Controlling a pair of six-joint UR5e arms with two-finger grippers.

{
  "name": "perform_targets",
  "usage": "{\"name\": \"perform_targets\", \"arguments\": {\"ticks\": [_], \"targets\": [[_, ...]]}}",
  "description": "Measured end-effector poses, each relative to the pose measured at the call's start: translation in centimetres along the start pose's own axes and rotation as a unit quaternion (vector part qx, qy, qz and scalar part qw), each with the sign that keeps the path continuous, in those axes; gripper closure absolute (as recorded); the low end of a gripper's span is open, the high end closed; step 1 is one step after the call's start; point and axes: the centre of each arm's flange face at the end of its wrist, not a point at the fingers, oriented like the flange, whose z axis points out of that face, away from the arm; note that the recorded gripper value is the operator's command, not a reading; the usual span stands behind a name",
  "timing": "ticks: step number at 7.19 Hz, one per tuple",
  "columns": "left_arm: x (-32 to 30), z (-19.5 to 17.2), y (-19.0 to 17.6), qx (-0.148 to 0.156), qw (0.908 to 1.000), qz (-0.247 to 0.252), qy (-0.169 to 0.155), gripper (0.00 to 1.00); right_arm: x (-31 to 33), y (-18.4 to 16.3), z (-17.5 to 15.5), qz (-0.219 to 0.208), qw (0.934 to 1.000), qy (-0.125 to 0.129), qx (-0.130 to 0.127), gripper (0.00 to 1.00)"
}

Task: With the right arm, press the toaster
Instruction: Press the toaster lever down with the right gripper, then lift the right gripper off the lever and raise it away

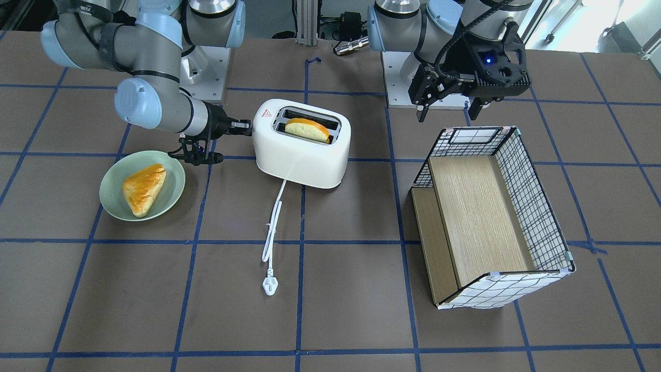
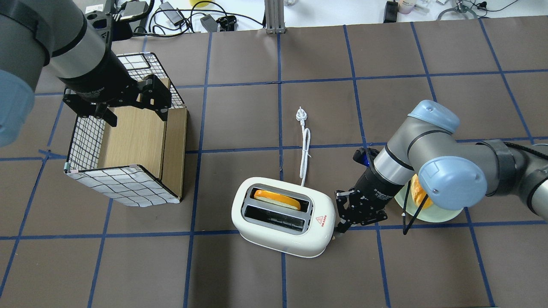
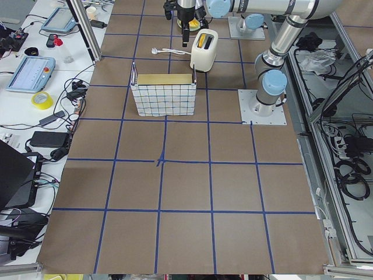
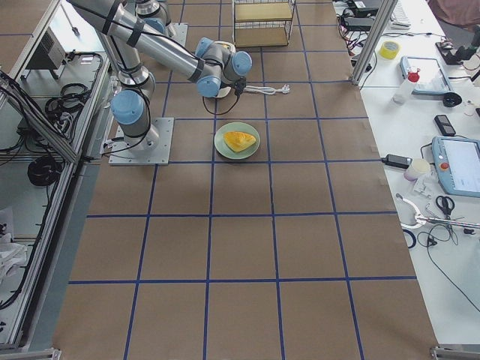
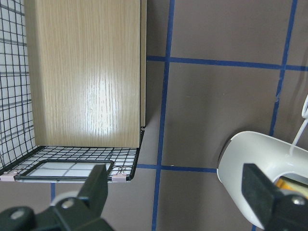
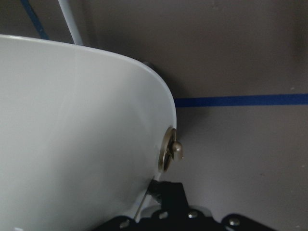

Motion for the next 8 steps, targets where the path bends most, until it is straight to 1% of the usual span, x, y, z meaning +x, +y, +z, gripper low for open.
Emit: {"name": "perform_targets", "arguments": {"ticks": [3,4,6,8], "targets": [[0.0,0.0,0.0,0.000,1.0000,0.000,0.000,0.00,0.2,-0.4,0.3,0.006,1.0000,0.003,0.000,1.00],[0.0,0.0,0.0,0.000,1.0000,0.000,0.000,0.00,0.0,-0.4,-0.2,0.013,0.9999,0.004,0.005,1.00],[0.0,0.0,0.0,0.000,1.0000,0.000,0.000,0.00,-0.8,-0.4,-2.0,0.029,0.9993,0.004,0.022,1.00],[0.0,0.0,0.0,0.000,1.0000,0.000,0.000,0.00,-1.7,0.0,-4.0,0.035,0.9988,0.003,0.034,1.00]]}}
